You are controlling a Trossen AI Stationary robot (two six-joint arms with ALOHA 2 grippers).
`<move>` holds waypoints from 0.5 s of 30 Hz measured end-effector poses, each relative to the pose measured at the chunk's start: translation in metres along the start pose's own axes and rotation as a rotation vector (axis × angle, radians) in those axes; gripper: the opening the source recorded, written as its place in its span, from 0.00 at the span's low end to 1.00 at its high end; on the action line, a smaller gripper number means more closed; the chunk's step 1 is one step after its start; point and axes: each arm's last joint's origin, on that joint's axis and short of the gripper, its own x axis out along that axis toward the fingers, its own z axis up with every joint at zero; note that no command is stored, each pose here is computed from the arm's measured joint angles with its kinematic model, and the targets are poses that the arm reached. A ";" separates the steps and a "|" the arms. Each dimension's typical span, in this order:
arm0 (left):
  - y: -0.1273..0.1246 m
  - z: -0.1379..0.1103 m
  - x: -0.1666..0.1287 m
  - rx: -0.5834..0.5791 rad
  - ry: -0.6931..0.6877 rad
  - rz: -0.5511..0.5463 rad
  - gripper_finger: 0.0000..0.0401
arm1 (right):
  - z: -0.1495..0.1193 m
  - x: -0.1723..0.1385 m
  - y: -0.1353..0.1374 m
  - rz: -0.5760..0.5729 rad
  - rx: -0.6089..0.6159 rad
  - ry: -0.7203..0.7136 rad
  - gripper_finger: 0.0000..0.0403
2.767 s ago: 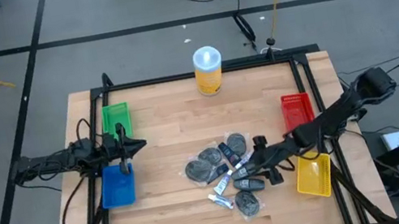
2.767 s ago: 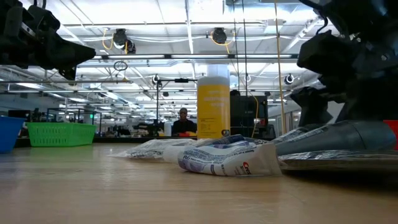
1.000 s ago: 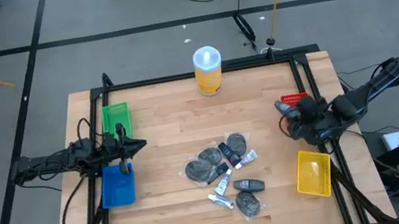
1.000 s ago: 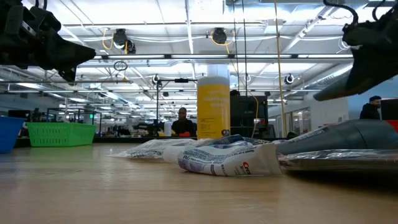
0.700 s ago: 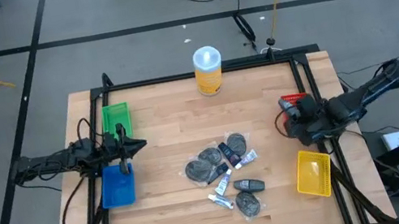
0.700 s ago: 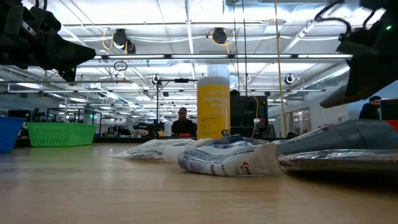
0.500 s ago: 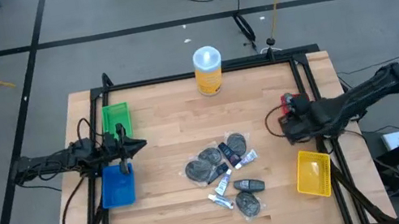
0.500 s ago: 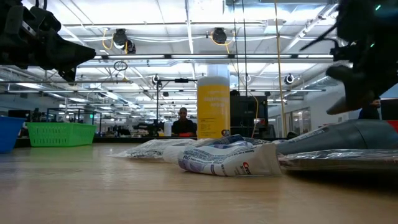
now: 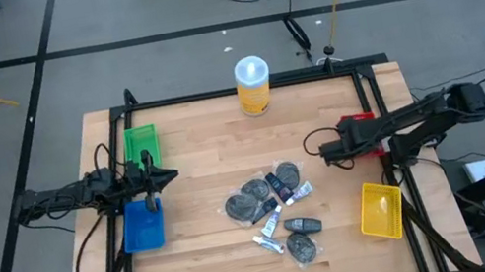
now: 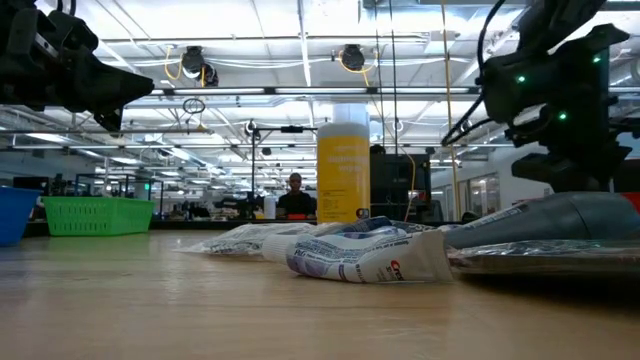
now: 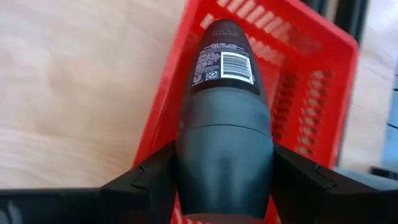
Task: Pick & Place Travel size toiletries
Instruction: Put the deodorant into the red bin
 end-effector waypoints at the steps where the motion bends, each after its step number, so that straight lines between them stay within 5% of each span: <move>1: 0.000 0.000 0.000 0.000 0.000 0.000 0.05 | 0.002 0.001 0.001 0.010 0.006 -0.007 0.50; 15: 0.000 0.000 0.000 -0.005 0.000 0.000 0.05 | 0.039 0.016 -0.001 0.041 0.001 -0.099 0.50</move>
